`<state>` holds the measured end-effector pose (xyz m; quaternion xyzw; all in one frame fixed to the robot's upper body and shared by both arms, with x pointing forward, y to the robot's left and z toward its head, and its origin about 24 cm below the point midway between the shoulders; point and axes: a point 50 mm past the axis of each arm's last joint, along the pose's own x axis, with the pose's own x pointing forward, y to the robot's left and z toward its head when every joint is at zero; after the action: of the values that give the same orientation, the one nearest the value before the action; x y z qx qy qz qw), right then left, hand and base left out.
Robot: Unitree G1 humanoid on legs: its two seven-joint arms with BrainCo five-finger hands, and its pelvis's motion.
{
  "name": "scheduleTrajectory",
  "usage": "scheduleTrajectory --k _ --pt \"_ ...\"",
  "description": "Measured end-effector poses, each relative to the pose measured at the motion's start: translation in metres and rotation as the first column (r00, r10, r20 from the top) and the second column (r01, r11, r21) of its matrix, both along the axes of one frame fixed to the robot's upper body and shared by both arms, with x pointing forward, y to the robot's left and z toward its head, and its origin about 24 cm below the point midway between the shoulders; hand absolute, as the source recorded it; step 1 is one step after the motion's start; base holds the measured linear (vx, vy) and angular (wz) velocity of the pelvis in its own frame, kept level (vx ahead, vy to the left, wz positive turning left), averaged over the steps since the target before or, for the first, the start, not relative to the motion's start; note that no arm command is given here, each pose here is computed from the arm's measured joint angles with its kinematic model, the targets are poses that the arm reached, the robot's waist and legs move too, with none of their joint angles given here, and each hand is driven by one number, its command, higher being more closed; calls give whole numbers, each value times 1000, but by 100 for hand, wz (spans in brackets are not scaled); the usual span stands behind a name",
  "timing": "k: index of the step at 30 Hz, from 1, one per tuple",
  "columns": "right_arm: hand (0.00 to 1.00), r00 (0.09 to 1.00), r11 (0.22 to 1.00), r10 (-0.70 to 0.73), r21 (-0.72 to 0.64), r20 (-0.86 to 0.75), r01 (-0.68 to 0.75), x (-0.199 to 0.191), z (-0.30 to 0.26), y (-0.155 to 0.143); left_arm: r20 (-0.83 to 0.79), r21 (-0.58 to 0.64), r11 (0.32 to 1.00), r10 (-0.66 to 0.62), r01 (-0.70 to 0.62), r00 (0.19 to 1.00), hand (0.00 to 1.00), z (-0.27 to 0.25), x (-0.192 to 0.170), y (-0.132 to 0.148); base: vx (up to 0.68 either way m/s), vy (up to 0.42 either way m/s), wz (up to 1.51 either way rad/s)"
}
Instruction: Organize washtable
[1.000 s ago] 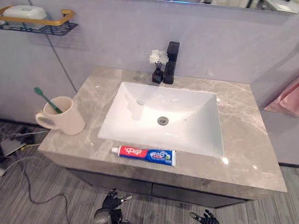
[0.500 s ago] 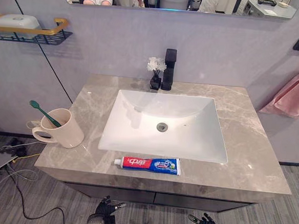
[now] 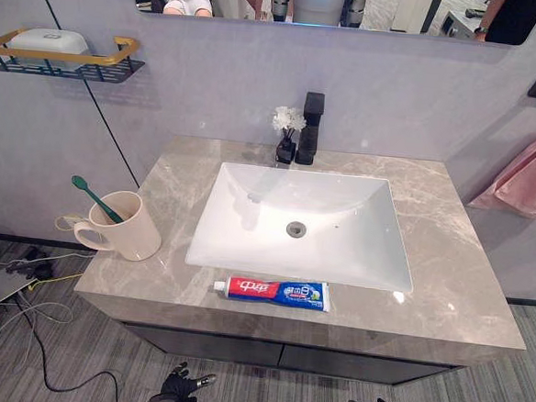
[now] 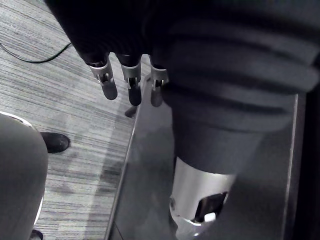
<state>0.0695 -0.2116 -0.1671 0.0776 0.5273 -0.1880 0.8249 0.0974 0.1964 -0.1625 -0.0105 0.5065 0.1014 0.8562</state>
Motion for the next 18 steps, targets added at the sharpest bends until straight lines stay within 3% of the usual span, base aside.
scheduleTrajectory --k 10,18 --pt "0 998 998 -55 16 -25 55 -14 -2 -1 5 -3 999 -34 34 999 0 0 2 -1 -5 -38 10" --pt "0 997 997 -74 15 -24 74 -15 -2 -2 12 -7 998 54 -54 998 0 1 0 6 -38 -35 13"
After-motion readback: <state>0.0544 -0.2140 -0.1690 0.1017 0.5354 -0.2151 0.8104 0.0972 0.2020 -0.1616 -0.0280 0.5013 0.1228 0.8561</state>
